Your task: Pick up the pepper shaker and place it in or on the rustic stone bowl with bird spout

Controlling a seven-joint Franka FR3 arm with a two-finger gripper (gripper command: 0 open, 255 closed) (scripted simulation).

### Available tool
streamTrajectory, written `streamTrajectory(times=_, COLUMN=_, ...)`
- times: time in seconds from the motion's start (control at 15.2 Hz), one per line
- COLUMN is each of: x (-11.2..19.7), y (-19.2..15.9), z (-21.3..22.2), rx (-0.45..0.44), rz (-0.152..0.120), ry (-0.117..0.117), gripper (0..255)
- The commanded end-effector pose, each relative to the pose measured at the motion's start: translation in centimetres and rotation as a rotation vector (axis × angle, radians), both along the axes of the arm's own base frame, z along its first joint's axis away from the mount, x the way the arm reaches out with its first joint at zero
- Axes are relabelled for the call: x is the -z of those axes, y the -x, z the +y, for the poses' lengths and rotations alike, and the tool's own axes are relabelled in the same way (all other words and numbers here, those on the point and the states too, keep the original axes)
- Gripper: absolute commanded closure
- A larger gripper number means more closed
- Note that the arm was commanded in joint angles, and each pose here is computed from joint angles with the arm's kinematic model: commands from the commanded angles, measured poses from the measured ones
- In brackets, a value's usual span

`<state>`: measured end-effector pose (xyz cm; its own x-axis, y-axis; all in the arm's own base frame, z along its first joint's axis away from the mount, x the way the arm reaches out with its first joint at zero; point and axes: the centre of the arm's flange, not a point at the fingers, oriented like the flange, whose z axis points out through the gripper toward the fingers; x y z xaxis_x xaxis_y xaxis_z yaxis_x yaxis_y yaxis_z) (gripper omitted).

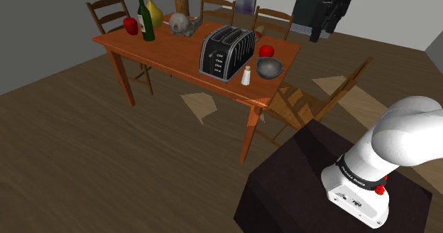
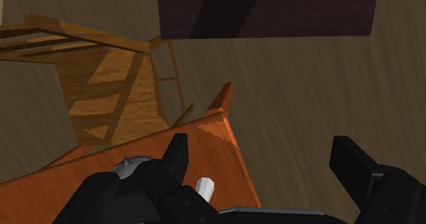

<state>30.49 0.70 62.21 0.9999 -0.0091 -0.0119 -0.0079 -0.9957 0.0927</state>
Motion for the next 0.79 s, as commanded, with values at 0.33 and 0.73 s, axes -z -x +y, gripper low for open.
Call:
streamTrajectory(times=0.33, x=4.3, y=-4.4, z=-2.3, rx=0.002, rz=-0.014, ry=-0.018, gripper=0)
streamTrajectory(times=0.73, x=9.3, y=-9.7, z=-4.9, rx=0.005, rz=-0.030, ry=-0.041, gripper=0)
